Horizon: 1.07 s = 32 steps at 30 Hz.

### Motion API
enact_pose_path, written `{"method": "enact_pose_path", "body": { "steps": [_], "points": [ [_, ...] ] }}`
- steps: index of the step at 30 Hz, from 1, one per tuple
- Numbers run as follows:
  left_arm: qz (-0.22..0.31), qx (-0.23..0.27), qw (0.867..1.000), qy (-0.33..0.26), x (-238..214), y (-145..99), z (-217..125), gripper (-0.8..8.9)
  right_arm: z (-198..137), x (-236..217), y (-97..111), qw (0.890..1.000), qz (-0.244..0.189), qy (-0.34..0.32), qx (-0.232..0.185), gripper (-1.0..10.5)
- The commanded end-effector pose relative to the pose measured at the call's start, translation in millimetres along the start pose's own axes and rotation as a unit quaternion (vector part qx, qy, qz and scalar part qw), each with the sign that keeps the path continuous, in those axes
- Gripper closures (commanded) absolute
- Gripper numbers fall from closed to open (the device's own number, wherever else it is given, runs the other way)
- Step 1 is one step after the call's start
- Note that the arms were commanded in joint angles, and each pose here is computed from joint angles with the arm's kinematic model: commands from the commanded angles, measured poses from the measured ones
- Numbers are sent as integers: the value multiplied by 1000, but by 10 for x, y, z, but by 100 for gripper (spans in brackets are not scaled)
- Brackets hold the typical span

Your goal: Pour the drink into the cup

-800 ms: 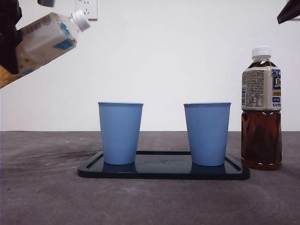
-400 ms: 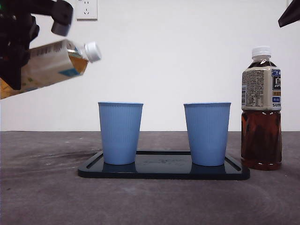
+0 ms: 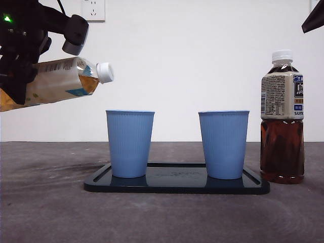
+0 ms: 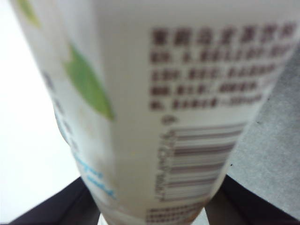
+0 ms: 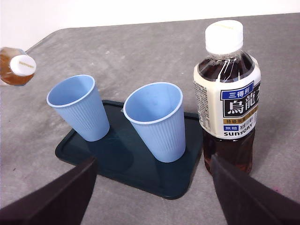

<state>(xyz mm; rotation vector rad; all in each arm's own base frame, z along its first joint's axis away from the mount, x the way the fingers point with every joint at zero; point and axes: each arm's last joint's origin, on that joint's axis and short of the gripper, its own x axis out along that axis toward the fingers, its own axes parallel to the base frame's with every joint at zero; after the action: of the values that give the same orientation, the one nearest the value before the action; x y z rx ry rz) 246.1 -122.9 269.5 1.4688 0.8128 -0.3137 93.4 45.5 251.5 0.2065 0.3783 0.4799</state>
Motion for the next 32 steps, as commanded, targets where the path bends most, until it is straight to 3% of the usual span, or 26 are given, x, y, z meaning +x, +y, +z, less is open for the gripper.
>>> {"method": "enact_pose_path", "body": {
  "steps": [1, 32],
  "points": [
    [25, -8, 1000, -3, -36, 104, 75, 601, 43, -21, 20, 1000, 5, -9, -8, 562],
    [32, -8, 999, -7, -25, 99, 127, 601, 29, -21, 16, 1000, 3, -2, -7, 562]
  ]
}}
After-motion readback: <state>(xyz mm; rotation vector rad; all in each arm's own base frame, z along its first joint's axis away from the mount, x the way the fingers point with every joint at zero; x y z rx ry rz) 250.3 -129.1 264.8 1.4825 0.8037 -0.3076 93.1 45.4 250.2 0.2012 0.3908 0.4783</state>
